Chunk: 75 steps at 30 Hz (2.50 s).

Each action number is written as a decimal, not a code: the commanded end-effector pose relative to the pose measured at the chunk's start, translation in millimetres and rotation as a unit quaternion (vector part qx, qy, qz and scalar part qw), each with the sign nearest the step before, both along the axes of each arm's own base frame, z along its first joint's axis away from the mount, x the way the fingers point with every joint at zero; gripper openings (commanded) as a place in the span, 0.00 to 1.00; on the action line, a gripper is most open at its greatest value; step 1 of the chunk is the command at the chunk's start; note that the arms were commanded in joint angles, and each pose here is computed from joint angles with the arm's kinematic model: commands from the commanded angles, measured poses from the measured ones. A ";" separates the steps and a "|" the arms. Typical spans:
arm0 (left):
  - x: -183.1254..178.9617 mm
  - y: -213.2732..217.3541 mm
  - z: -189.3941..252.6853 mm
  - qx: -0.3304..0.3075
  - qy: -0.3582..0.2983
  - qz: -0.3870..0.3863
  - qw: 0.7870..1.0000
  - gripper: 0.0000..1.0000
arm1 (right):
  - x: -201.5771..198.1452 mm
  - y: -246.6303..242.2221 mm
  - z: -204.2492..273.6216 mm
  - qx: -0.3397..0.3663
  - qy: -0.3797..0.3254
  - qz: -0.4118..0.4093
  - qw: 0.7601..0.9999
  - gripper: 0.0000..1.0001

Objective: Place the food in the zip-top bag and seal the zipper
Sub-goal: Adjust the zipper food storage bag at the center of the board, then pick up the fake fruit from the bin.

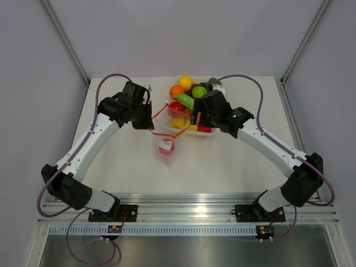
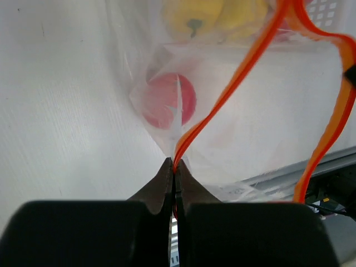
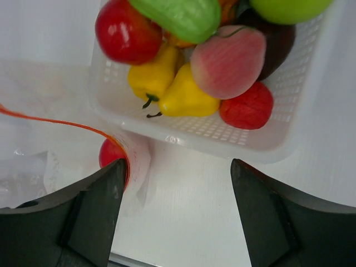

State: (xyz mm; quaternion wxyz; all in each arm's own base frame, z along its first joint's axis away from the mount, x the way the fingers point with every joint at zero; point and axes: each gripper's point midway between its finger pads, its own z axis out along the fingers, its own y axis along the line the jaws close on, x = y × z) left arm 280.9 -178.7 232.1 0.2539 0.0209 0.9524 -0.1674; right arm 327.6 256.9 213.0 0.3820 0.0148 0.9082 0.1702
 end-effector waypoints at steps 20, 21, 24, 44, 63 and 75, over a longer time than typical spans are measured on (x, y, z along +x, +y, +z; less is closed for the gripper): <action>19.2 33.9 36.9 0.086 -0.047 0.037 0.995 0.00 | 110.3 -24.6 -48.2 -0.011 0.031 -0.046 0.998 0.94; 20.5 36.0 44.1 0.090 -0.055 0.037 0.994 0.00 | 111.5 -24.6 -51.4 -0.013 0.034 -0.046 0.998 0.94; 20.5 42.9 47.5 0.107 -0.056 0.044 0.992 0.00 | 114.2 -24.9 -61.9 -0.017 0.041 -0.048 0.998 0.95; 29.2 -4.6 -9.3 0.043 -0.012 0.020 0.999 0.00 | 85.0 -34.6 -44.0 0.026 0.029 -0.049 0.998 0.51; 28.7 -40.8 -32.6 0.018 0.016 -0.017 1.000 0.00 | 8.9 1.2 93.1 0.109 -0.083 0.030 0.990 0.50; 26.4 -40.1 -28.0 0.017 0.014 -0.020 1.000 0.00 | -15.5 86.9 67.0 0.129 -0.038 0.122 0.983 0.50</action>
